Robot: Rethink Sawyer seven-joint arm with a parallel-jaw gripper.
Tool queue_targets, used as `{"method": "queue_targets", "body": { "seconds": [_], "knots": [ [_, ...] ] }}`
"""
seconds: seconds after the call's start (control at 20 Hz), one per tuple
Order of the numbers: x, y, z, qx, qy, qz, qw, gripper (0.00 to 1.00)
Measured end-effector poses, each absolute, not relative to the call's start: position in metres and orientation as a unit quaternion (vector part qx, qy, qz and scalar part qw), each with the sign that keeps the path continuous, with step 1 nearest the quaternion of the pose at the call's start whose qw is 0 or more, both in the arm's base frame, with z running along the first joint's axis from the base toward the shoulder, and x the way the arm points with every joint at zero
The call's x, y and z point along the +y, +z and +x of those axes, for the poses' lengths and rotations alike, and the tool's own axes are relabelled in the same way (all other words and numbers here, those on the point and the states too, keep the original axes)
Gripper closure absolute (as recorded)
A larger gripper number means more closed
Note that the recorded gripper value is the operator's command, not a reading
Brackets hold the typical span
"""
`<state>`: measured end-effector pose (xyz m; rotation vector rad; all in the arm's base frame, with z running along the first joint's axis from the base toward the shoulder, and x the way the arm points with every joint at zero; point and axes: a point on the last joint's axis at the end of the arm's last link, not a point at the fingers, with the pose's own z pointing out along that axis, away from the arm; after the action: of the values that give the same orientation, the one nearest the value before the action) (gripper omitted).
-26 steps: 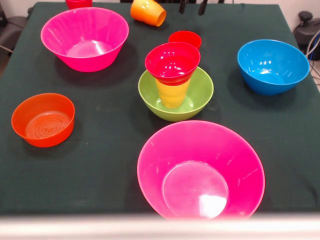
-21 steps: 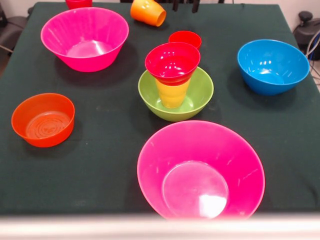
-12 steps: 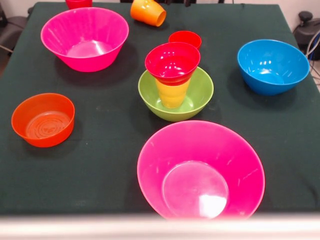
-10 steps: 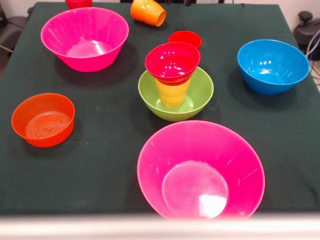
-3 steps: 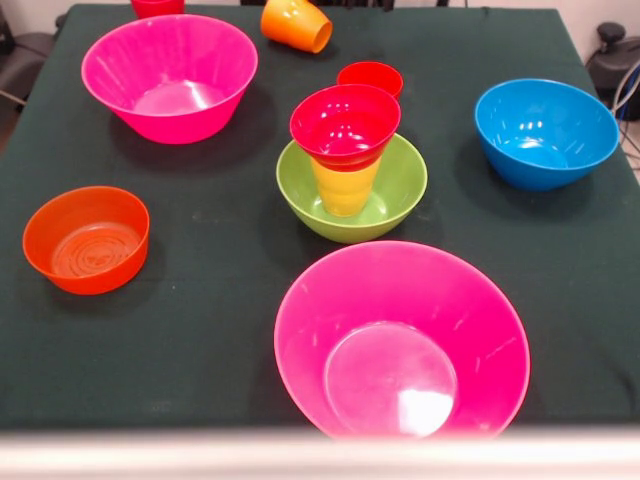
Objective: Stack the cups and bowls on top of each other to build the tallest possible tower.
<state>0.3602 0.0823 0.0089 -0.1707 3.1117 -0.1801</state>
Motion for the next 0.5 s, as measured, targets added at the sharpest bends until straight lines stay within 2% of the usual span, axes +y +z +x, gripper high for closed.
{"method": "queue_targets", "body": {
  "seconds": [0.5],
  "knots": [
    [0.099,0.008,0.358,0.996,-0.058,-0.066,0.011,0.00]
  ]
}}
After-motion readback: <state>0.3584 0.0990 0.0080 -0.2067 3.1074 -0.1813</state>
